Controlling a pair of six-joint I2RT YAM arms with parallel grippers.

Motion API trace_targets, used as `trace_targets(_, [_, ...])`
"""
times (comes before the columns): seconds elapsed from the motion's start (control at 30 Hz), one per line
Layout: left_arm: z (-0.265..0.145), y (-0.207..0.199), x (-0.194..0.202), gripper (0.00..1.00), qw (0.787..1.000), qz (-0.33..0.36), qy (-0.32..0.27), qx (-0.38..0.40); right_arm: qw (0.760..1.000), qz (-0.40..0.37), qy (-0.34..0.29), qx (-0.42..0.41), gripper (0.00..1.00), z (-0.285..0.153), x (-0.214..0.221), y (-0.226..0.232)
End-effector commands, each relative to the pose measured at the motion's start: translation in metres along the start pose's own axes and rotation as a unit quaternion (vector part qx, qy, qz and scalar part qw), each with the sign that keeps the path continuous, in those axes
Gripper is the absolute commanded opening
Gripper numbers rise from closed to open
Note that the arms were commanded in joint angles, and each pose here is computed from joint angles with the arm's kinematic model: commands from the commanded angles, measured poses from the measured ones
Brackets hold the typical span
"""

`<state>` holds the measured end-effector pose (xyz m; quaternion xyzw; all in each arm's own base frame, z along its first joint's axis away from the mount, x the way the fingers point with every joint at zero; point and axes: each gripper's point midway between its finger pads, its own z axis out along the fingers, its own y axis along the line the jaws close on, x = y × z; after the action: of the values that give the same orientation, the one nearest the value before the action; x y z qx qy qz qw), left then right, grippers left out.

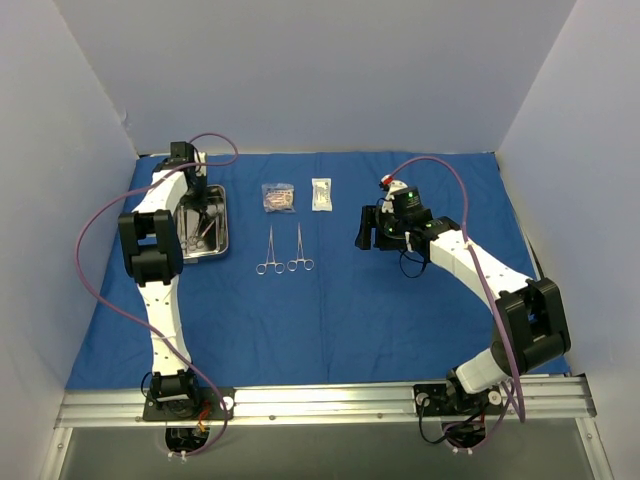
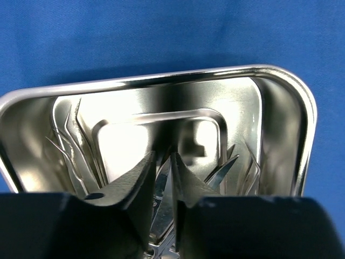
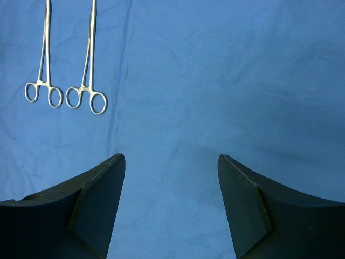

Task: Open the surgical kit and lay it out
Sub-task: Pick up the medical item from the container.

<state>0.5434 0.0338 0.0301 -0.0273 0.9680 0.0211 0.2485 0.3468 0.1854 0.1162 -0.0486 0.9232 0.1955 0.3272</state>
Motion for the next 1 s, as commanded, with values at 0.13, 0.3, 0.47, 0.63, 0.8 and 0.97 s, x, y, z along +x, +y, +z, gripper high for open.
trace_targets(0.13, [0.005,0.009,0.004,0.14,0.999,0.024,0.011,-0.020,1.000,-0.006,-0.015,0.002,0.65,-0.005,-0.014,0.002])
trace_targets(0.3, [-0.006,0.014,-0.011,0.02,0.999,0.024,-0.006,-0.027,1.000,-0.007,-0.016,0.002,0.65,-0.007,-0.014,0.002])
trace_targets(0.47, [-0.028,0.020,-0.034,0.02,0.998,0.029,-0.037,-0.042,1.000,-0.007,-0.018,0.001,0.65,-0.010,-0.015,0.003])
trace_targets(0.63, [-0.056,0.034,-0.054,0.02,0.994,0.035,-0.064,-0.076,1.000,-0.007,-0.021,0.001,0.65,-0.013,-0.016,0.004])
trace_targets(0.8, [-0.077,0.041,-0.071,0.02,0.990,0.033,-0.090,-0.099,1.000,-0.004,-0.022,0.000,0.65,-0.013,-0.014,0.004])
trace_targets(0.97, [-0.098,0.050,-0.085,0.02,0.985,0.024,-0.120,-0.124,1.000,-0.002,-0.027,-0.002,0.65,-0.016,-0.014,0.004])
